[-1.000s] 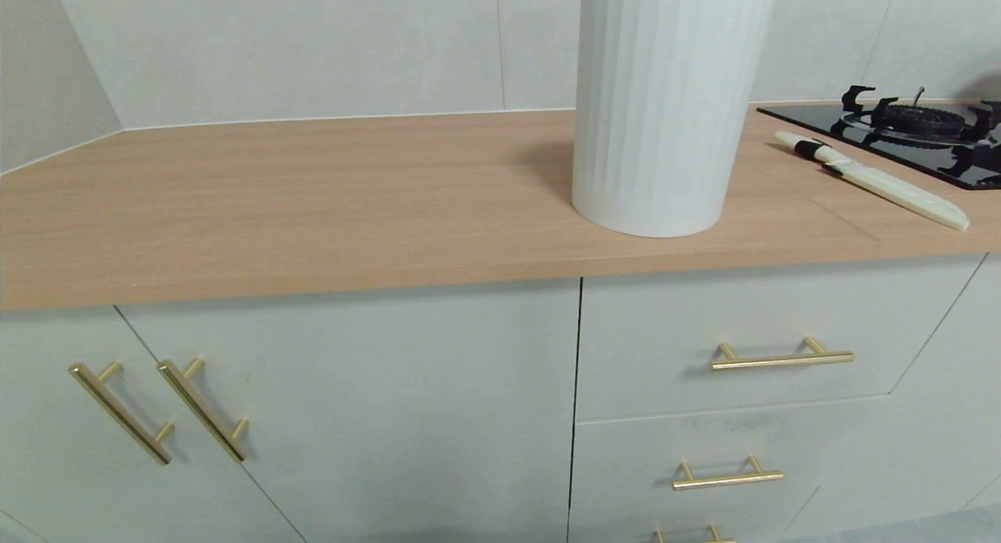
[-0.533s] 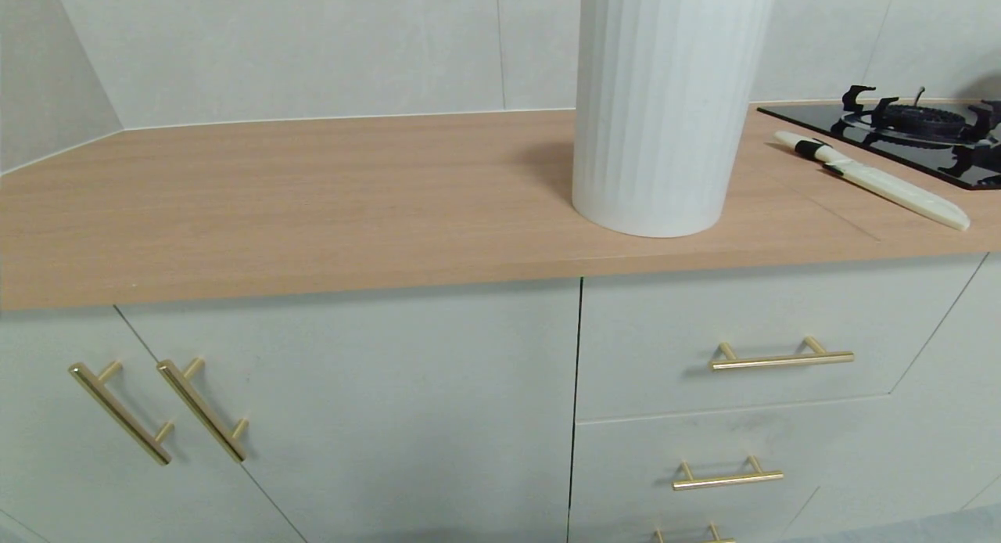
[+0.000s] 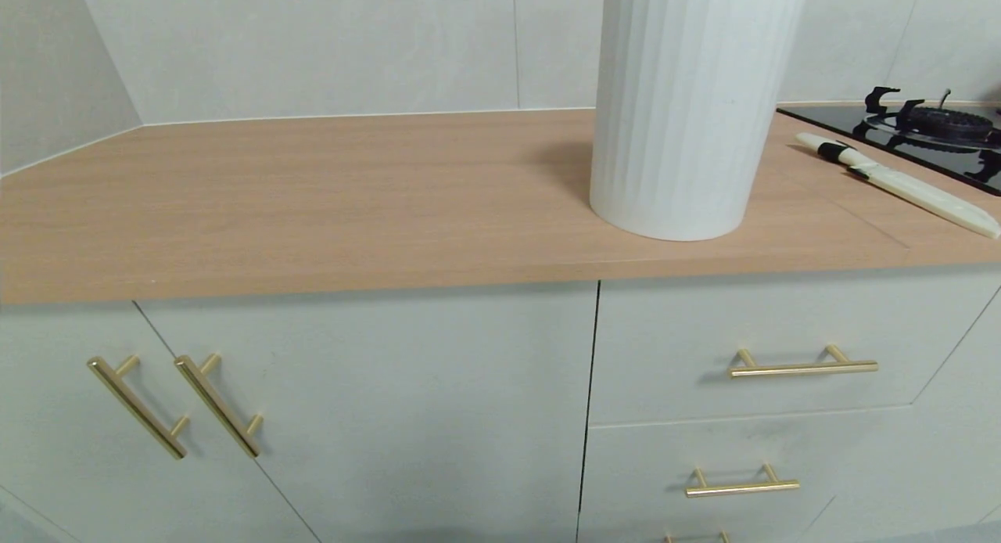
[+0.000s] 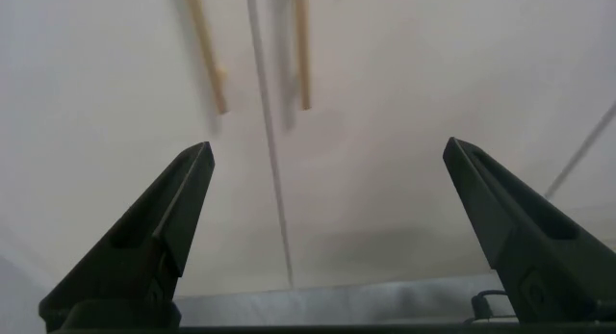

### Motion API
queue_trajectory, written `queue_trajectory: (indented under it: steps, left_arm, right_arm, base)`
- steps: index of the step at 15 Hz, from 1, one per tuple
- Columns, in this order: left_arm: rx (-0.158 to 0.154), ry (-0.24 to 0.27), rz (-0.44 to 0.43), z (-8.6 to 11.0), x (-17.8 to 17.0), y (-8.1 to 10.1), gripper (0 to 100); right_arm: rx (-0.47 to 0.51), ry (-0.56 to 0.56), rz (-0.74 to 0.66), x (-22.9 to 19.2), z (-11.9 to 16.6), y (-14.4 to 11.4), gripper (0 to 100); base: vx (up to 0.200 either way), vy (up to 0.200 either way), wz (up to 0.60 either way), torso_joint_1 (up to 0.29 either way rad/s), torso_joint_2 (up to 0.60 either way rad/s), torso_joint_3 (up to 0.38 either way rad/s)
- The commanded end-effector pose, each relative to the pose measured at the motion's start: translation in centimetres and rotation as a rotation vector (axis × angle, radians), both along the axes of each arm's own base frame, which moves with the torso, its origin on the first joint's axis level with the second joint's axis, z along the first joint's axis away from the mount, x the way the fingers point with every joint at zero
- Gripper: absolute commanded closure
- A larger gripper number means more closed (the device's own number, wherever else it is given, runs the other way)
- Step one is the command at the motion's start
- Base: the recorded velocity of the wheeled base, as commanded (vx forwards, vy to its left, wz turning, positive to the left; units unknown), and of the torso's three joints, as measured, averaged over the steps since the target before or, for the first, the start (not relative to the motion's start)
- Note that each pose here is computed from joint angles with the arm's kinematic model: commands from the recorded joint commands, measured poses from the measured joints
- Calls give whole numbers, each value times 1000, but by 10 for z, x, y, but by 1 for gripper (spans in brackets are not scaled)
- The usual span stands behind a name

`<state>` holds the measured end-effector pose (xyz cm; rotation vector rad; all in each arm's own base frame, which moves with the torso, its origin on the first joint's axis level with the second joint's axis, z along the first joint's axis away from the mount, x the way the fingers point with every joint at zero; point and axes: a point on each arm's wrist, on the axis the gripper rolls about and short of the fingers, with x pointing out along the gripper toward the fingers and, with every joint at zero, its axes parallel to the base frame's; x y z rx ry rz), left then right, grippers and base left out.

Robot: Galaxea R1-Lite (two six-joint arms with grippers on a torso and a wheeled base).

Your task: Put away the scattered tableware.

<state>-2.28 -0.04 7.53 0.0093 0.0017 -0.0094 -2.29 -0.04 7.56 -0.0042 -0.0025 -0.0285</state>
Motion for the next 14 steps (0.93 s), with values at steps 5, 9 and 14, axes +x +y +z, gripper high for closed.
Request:
queue_trajectory:
  steps: [5,9,14]
  left_arm:
    - [0,0,0,0,0,0,0]
    - [0,0,0,0,0,0,0]
    - [0,0,0,0,0,0,0]
  right_arm:
    - [0,1,1,0,0,0,0]
    - [0,1,-1,0,0,0,0]
    - [0,1,1,0,0,0,0]
  base:
    - [0,0,0,0,0,0]
    - [0,-100,0,0,1,0]
    - [0,-200,0,3,1,2]
